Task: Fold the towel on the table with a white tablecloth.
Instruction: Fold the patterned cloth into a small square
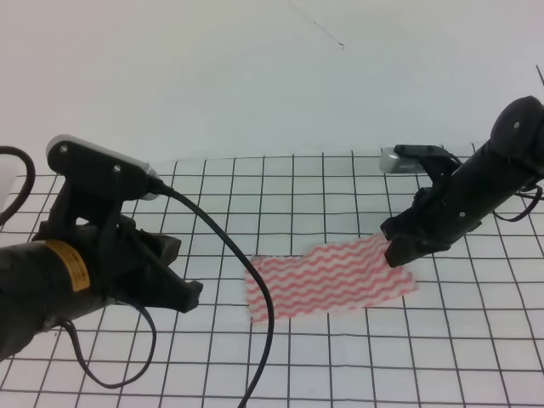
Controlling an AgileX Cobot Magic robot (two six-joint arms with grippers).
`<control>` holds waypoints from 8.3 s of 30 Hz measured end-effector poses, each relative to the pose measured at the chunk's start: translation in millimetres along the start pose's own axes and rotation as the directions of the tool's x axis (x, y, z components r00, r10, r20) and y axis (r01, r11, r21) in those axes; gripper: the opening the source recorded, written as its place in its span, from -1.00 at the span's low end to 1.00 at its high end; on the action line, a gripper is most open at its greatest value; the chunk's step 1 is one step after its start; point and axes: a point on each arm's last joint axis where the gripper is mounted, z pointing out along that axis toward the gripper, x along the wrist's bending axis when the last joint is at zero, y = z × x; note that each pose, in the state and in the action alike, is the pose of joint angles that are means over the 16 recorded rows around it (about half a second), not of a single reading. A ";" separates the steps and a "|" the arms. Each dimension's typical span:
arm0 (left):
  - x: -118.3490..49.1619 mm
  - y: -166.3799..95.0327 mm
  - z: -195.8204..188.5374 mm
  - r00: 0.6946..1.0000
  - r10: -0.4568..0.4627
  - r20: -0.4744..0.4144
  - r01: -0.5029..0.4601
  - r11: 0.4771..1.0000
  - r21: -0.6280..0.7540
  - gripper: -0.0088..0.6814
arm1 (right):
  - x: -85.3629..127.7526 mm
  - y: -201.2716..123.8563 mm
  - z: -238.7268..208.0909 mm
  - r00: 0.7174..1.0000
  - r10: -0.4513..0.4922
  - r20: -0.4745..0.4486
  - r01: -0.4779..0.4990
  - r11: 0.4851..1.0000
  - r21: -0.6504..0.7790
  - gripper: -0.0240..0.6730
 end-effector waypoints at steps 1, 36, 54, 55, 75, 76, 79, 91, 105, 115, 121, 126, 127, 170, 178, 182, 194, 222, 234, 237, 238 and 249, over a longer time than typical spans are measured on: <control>0.1 0.0 0.0 1.000 0.003 -0.001 -0.003 1.000 0.000 -0.98 | 2.6 0.4 -0.4 1.000 -0.005 -0.007 0.005 1.000 -0.002 -0.91; 13.0 -5.6 -23.5 0.988 0.094 -0.124 -0.085 0.994 0.076 -0.98 | 105.6 15.0 42.8 0.968 -0.165 -0.191 0.142 0.982 -0.128 -0.92; 14.1 -7.3 -24.6 0.987 0.095 -0.133 -0.082 0.992 0.095 -0.98 | 117.9 21.0 67.0 0.946 -0.171 -0.274 0.154 0.984 -0.086 -0.73; 14.1 -7.3 -24.6 0.986 0.095 -0.133 -0.083 0.992 0.095 -0.98 | 118.7 21.0 67.2 0.943 -0.175 -0.285 0.155 0.984 -0.089 -0.68; 13.3 -6.4 -24.4 0.988 0.086 -0.126 -0.076 0.994 0.084 -0.98 | 108.5 33.4 48.0 0.909 -0.299 -0.289 0.260 0.951 -0.167 -0.57; 13.1 -6.2 -24.4 0.989 0.084 -0.124 -0.074 0.994 0.081 -0.98 | 105.4 33.8 47.5 0.916 -0.302 -0.265 0.267 0.950 -0.160 -0.63; 12.5 -5.6 -24.3 0.990 0.077 -0.118 -0.069 0.995 0.073 -0.98 | 96.3 34.5 47.6 0.933 -0.305 -0.193 0.281 0.949 -0.141 -0.77; 11.5 -5.3 -24.1 0.992 0.061 -0.109 -0.054 0.996 0.067 -0.98 | 75.5 37.7 51.7 0.964 -0.265 0.016 0.265 0.957 -0.114 -0.91; 11.1 -4.4 -24.0 0.993 0.060 -0.105 -0.054 0.997 0.057 -0.98 | 91.6 35.5 31.3 0.948 -0.317 -0.020 0.314 0.945 -0.094 -0.92; 10.3 -3.3 -23.9 0.994 0.054 -0.098 -0.050 0.998 0.044 -0.98 | 92.1 19.2 51.4 0.949 -0.308 -0.058 0.312 0.948 0.059 -0.92; 10.1 -3.3 -23.9 0.994 0.048 -0.095 -0.045 0.998 0.043 -0.98 | 89.7 18.2 48.6 0.953 -0.303 -0.017 0.303 0.949 0.083 -0.92; 9.9 -3.1 -23.7 0.995 0.046 -0.093 -0.042 0.998 0.041 -0.98 | 92.1 24.4 41.2 0.950 -0.311 0.004 0.311 0.950 0.023 -0.92; 9.8 -3.1 -23.7 0.995 0.045 -0.093 -0.042 0.998 0.041 -0.98 | 92.6 26.1 40.3 0.950 -0.312 0.007 0.311 0.950 0.005 -0.92; 10.1 -4.2 -23.4 0.994 0.045 -0.095 -0.040 0.998 0.053 -0.98 | 75.9 22.5 46.8 0.990 -0.142 0.023 0.140 0.988 0.059 -0.22; 10.2 -4.5 -23.4 0.994 0.045 -0.096 -0.040 0.998 0.056 -0.98 | 82.0 18.1 47.8 0.994 -0.097 -0.052 0.102 0.989 0.104 -0.41; 10.2 -4.6 -23.4 0.994 0.045 -0.096 -0.040 0.998 0.057 -0.98 | 84.3 17.1 47.0 0.993 -0.087 -0.076 0.095 0.989 0.116 -0.48; 10.3 -4.6 -24.2 0.994 0.045 -0.097 -0.040 0.998 0.057 -0.98 | 75.7 20.8 29.3 0.991 -0.131 0.029 0.128 0.987 0.101 -0.51; 2.7 -49.6 -147.2 0.991 0.078 0.104 -0.057 0.980 -0.190 -0.98 | 157.7 -78.0 -257.0 0.889 -0.316 0.332 0.456 0.675 -0.580 -0.93; -16.3 -77.5 -146.7 0.929 0.208 0.306 -0.139 0.963 -0.233 -0.98 | 127.9 -223.8 -228.7 0.866 -0.241 0.438 0.497 0.504 -0.706 -0.93; -16.4 -78.8 -146.3 0.927 0.215 0.307 -0.146 0.962 -0.232 -0.98 | 120.8 -242.9 -215.7 0.859 -0.243 0.451 0.510 0.500 -0.700 -0.93; -16.4 -79.3 -146.1 0.927 0.217 0.307 -0.150 0.962 -0.228 -0.98 | 118.9 -247.6 -212.0 0.856 -0.245 0.455 0.514 0.500 -0.697 -0.93; -19.0 -89.4 -145.8 0.908 0.227 0.352 -0.191 0.972 -0.135 -0.98 | 112.9 -265.9 -197.1 0.852 -0.267 0.451 0.521 0.525 -0.673 -0.93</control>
